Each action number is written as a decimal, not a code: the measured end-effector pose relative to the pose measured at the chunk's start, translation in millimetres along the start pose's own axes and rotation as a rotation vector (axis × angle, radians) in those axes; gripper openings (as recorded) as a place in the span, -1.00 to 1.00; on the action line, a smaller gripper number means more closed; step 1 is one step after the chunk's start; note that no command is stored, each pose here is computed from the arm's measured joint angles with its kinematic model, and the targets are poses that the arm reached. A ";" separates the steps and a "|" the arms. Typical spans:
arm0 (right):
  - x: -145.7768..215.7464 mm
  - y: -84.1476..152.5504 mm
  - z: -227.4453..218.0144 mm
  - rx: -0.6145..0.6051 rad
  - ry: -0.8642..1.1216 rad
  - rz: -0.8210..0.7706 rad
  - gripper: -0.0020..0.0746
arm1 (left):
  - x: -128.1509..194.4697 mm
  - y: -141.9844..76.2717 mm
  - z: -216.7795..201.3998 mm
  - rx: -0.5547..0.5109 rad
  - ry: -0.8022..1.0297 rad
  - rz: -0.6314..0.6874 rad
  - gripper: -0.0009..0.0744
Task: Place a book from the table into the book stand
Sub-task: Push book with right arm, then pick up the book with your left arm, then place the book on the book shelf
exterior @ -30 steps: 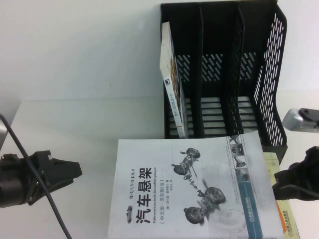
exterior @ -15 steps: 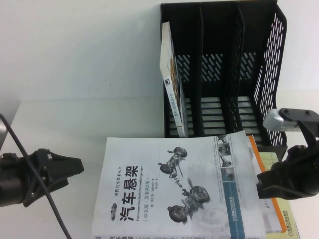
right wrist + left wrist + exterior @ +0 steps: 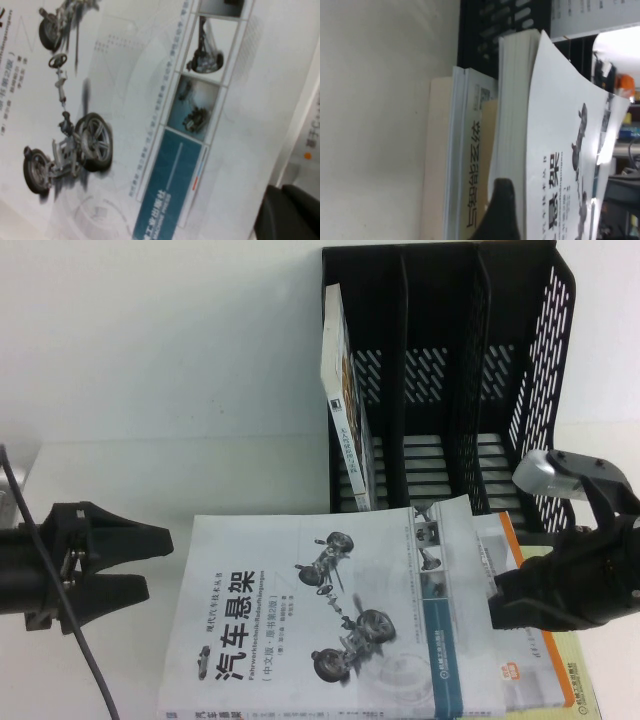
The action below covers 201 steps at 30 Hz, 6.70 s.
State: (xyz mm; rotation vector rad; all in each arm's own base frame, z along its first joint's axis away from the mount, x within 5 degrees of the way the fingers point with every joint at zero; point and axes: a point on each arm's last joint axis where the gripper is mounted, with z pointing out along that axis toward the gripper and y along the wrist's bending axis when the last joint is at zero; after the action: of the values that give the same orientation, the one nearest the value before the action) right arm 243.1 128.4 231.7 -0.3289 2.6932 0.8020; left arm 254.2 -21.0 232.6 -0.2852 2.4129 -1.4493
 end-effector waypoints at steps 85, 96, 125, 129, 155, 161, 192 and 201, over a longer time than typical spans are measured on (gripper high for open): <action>-14.9 14.5 -31.0 0.138 -0.041 -0.364 -0.95 | -7.3 -129.2 20.4 -0.139 0.210 0.307 -0.16; -19.0 17.1 -39.6 0.158 -0.124 -0.353 -0.95 | 20.2 -141.9 27.8 -0.479 0.292 0.420 -0.21; -19.4 16.9 -39.7 0.160 -0.128 -0.344 -0.95 | 13.1 -189.6 12.4 -0.388 0.208 0.497 -0.68; -19.4 16.9 -39.7 0.160 -0.128 -0.344 -0.95 | 12.3 -195.0 9.3 -0.383 0.202 0.525 -0.68; -29.0 31.5 -94.8 0.313 -0.262 -0.442 -0.95 | 13.0 -216.0 1.9 -0.308 0.166 0.478 -0.68; -33.6 37.9 -136.5 0.461 -0.374 -0.455 -0.95 | 10.5 -228.5 -1.7 -0.270 0.142 0.497 -0.68; -13.1 21.1 -172.5 0.715 -0.394 -0.174 -0.95 | -94.7 -267.4 103.4 -0.167 -0.029 0.317 -0.68; -12.0 21.7 -171.4 0.694 -0.393 -0.136 -0.95 | -80.3 -279.4 136.9 -0.252 -0.191 0.387 -0.68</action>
State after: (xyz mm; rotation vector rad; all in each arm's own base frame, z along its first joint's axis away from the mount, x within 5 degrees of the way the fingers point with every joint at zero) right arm 208.5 51.4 382.8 -0.1570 2.3532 -0.1237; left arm 381.6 -238.1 432.3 -0.0059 2.3289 -0.9113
